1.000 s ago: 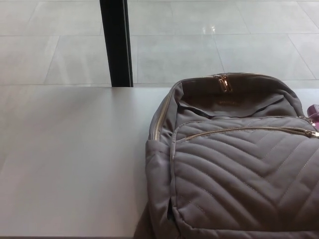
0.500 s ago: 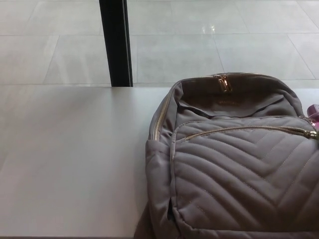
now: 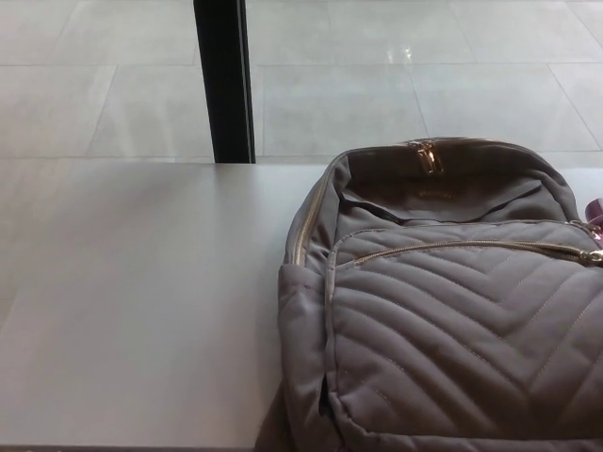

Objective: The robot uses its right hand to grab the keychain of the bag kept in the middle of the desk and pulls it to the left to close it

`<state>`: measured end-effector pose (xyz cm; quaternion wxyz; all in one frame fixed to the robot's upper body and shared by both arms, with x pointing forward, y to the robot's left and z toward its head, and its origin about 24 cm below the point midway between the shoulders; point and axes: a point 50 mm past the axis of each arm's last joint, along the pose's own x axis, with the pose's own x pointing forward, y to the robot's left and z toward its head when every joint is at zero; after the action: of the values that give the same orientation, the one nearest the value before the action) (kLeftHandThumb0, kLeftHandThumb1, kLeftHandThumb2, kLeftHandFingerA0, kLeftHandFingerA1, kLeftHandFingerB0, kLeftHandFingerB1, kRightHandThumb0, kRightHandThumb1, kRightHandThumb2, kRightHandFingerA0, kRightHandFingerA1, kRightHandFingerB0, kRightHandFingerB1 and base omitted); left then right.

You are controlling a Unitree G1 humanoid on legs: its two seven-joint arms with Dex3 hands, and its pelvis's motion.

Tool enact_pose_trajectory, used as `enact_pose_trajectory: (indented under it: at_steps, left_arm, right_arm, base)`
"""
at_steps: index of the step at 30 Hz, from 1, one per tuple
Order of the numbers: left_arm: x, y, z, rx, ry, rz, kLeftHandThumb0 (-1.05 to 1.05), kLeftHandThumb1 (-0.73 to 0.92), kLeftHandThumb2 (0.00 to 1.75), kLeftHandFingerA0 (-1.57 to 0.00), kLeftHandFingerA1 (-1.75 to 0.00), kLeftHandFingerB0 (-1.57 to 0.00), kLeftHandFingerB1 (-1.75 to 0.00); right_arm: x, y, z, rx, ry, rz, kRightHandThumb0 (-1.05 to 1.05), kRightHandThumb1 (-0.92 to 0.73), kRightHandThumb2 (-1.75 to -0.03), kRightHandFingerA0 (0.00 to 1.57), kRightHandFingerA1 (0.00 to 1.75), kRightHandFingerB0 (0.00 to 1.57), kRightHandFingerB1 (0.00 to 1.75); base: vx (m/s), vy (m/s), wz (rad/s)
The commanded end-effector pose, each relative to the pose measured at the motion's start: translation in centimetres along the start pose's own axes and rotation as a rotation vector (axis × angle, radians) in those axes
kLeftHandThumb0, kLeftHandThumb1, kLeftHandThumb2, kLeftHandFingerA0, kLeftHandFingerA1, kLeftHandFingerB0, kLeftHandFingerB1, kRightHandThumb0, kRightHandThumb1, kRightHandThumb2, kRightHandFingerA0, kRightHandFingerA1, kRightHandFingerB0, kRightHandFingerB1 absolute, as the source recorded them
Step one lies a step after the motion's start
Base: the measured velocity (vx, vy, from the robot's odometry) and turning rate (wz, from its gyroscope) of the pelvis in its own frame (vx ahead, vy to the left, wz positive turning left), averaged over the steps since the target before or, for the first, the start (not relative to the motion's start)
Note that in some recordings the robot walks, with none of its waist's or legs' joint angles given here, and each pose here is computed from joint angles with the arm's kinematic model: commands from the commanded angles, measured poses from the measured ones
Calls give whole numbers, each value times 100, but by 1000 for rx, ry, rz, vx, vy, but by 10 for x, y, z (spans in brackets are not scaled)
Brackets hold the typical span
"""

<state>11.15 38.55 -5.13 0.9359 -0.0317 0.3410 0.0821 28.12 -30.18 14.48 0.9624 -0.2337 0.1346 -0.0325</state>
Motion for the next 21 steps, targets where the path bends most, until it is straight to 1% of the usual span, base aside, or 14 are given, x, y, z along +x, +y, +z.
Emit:
enact_pose_trajectory:
  at_steps: [1,4,5,6,12,13,14,15,16,17,18,19,20,21]
  left_arm:
    - [-2,3,2,17,-22,16,-105,89,84,-74,-113,-58,-112]
    - [-3,2,2,14,-23,9,-105,88,83,-72,-115,-54,-114]
    - [-2,2,1,10,-20,6,-105,65,126,-71,-116,-55,-114]
    - [-2,3,1,9,-16,7,-105,86,83,-73,-113,-55,-113]
    - [-2,3,0,10,-16,12,-105,86,84,-74,-112,-57,-111]
    - [-2,3,0,2,-16,15,-105,64,126,-72,-115,-55,-113]
    - [-2,3,0,-1,-17,16,-105,64,126,-72,-115,-55,-113]
    - [-2,3,0,-3,-19,15,-105,85,83,-74,-114,-56,-112]
    - [-3,3,-1,-5,-22,13,-105,85,83,-75,-113,-56,-112]
    - [-4,3,-1,-6,-23,13,-105,85,84,-72,-113,-53,-113]
    - [-5,4,-2,-9,-24,15,-105,85,84,-72,-113,-53,-113]
    - [-5,4,-2,3,-23,18,-105,85,84,-74,-111,-56,-112]
    - [-6,5,-2,-4,-25,25,-105,85,83,-75,-112,-55,-111]
    - [-6,5,-2,-4,-25,25,-105,85,83,-75,-112,-55,-111]
  right_arm:
    - [-2,-4,-3,-126,14,-10,-45,-76,-66,71,148,43,42]
    - [-2,-3,-3,-183,7,-18,-45,-76,-66,71,148,46,42]
    - [-3,-2,-3,-202,9,-10,-44,-77,-67,71,151,43,42]
    - [-3,0,-2,-212,3,-4,-44,-76,-67,73,152,44,42]
    - [-2,12,2,-251,-53,34,-51,-67,-99,80,120,45,58]
    - [-2,15,3,-267,-61,41,-45,-76,-67,65,150,51,44]
    - [-2,16,4,-274,-65,44,-45,-76,-67,65,150,51,44]
    - [-2,16,5,-277,-70,47,-44,-76,-67,65,152,52,45]
    - [-2,18,7,-302,-83,60,-52,-67,-100,73,116,44,58]
    - [-1,20,7,-358,-96,81,-47,-80,-67,56,145,46,43]
    - [0,20,8,-395,-100,95,-47,-80,-67,56,145,46,43]
    - [0,17,5,-458,-86,116,-51,-81,-64,53,102,41,41]
    - [0,16,6,-514,-59,138,-56,-67,-98,47,71,33,52]
    - [0,16,6,-517,-60,139,-56,-67,-98,47,71,33,52]
  base:
    - [0,0,0]
    - [0,0,0]
    - [0,0,0]
    - [0,0,0]
    - [0,0,0]
    - [0,0,0]
    - [0,0,0]
    - [0,0,0]
    - [0,0,0]
    - [0,0,0]
    - [0,0,0]
    - [0,0,0]
    - [0,0,0]
    - [0,0,0]
